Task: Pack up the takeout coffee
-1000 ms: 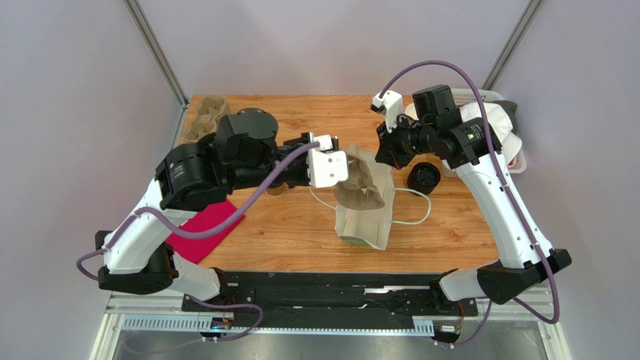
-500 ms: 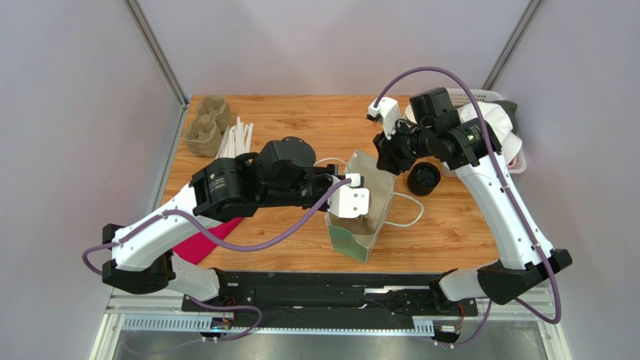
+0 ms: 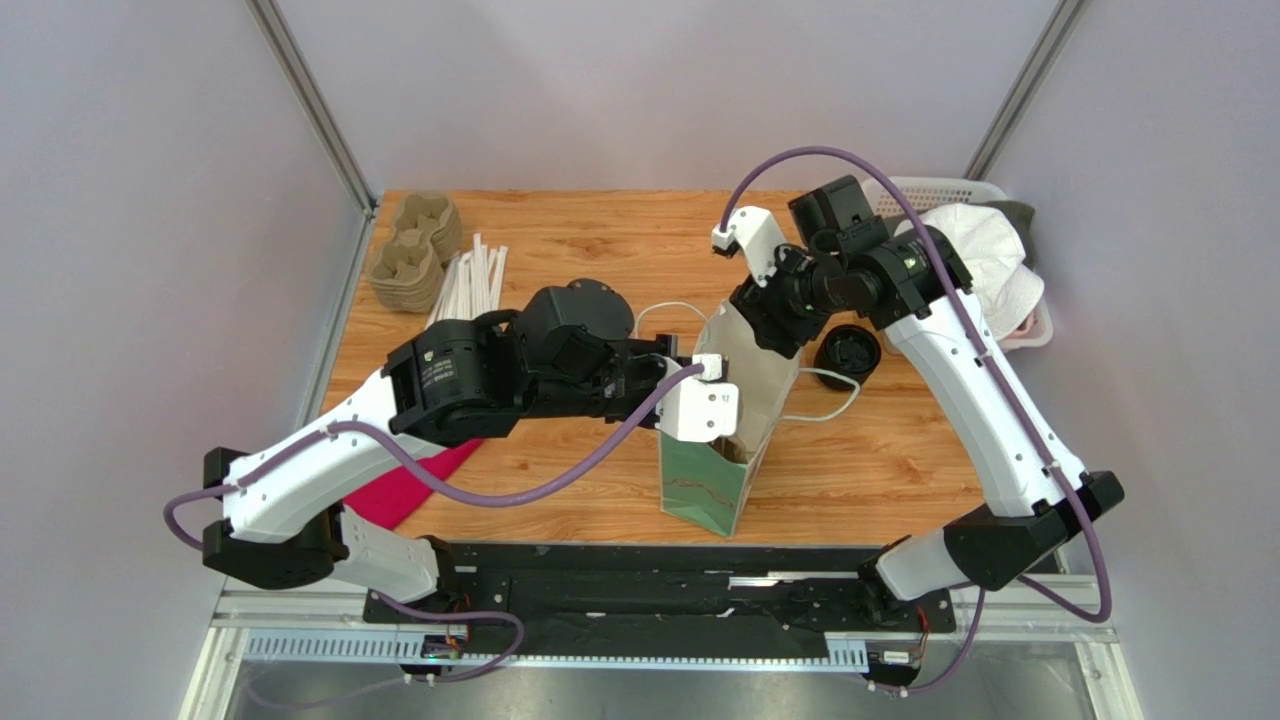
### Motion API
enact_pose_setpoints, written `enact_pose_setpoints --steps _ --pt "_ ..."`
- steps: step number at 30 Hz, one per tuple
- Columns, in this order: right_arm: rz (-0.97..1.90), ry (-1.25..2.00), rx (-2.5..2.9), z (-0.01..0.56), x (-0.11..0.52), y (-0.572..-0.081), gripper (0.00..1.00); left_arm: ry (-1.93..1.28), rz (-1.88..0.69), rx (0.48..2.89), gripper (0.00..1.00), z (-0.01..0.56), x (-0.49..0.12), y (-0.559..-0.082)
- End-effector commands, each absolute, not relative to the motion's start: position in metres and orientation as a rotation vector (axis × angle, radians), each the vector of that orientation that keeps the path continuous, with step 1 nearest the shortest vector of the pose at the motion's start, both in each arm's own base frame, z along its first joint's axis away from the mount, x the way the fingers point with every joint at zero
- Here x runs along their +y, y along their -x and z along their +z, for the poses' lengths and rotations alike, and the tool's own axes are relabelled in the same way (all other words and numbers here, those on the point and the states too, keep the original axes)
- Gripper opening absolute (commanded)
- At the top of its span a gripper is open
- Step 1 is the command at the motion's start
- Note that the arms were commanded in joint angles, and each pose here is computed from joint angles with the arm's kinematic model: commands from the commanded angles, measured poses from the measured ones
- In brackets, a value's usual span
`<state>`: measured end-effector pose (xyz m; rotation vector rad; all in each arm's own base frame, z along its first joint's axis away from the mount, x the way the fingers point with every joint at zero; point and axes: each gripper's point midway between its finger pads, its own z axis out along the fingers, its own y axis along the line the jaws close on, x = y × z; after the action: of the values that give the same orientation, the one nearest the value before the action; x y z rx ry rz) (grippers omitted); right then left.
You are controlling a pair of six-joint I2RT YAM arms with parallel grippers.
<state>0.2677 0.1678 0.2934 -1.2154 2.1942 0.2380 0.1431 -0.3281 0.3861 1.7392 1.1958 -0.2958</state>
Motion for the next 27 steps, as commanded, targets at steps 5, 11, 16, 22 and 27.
enact_pose_setpoints --steps 5,11,16,22,27 --pt "0.174 1.246 2.095 0.330 0.163 -0.279 0.66 -1.706 -0.337 1.157 0.00 0.399 -0.327 -0.136" --pt "0.166 1.286 2.198 0.310 0.155 -0.299 0.76 -1.712 -0.339 1.158 0.00 0.397 -0.328 -0.136" --pt "0.190 1.345 2.243 0.294 0.155 -0.297 0.67 -1.717 -0.336 1.163 0.00 0.394 -0.327 -0.136" --pt "0.241 1.380 2.291 0.277 0.157 -0.287 0.46 -1.726 -0.326 1.176 0.00 0.388 -0.327 -0.137" --pt "0.283 1.396 2.317 0.274 0.157 -0.276 0.47 -1.728 -0.323 1.179 0.00 0.388 -0.328 -0.138"
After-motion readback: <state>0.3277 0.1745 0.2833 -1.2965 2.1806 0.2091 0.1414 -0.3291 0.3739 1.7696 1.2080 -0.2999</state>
